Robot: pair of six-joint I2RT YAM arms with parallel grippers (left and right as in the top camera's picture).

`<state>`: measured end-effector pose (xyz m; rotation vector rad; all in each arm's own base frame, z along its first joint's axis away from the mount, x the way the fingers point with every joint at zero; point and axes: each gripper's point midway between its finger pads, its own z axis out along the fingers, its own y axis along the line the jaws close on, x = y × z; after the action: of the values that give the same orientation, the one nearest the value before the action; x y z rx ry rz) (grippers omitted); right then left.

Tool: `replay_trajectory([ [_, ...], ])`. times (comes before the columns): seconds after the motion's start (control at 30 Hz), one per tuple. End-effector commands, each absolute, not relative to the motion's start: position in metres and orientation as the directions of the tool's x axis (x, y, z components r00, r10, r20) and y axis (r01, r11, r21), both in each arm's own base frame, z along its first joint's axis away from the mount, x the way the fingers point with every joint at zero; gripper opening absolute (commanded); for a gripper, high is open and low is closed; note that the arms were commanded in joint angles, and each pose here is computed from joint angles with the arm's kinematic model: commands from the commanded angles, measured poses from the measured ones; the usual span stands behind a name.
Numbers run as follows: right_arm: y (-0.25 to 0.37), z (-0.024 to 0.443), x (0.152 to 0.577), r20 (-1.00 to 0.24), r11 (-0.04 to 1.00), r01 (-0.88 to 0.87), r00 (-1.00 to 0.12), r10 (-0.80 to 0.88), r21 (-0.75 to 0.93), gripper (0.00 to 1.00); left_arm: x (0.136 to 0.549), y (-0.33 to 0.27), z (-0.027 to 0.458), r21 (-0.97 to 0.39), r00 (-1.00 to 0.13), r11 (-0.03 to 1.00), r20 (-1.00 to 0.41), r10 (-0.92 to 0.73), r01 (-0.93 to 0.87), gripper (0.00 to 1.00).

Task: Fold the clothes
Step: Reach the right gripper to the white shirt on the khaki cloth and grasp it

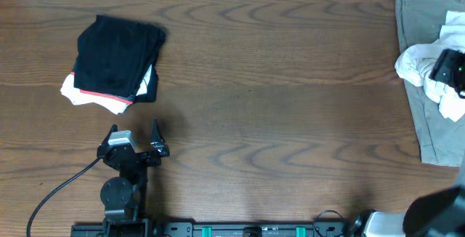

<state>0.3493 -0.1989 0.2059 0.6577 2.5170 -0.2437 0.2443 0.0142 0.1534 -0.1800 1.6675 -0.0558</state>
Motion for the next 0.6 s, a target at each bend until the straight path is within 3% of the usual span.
replay_trajectory([
  [0.0,-0.212,0.188,0.353,-0.496,0.860,0.509,-0.738,0.458,0.036,0.64,0.243,0.019,0.136,-0.143,-0.140,0.982,-0.977,-0.160,-0.120,0.98],
  [0.1,-0.221,0.164,0.355,-0.448,0.848,0.523,-0.739,0.504,0.092,0.59,0.243,0.019,0.136,-0.143,-0.140,0.982,-0.977,-0.160,-0.120,0.98],
  [0.33,-0.249,0.105,0.354,-0.350,0.807,0.580,-0.738,0.577,0.108,0.69,0.243,0.019,0.136,-0.143,-0.140,0.982,-0.977,-0.160,-0.120,0.98],
  [0.57,-0.263,0.061,0.362,-0.304,0.773,0.623,-0.718,0.626,0.122,0.70,0.243,0.019,0.136,-0.143,-0.140,0.982,-0.977,-0.160,-0.120,0.98],
])
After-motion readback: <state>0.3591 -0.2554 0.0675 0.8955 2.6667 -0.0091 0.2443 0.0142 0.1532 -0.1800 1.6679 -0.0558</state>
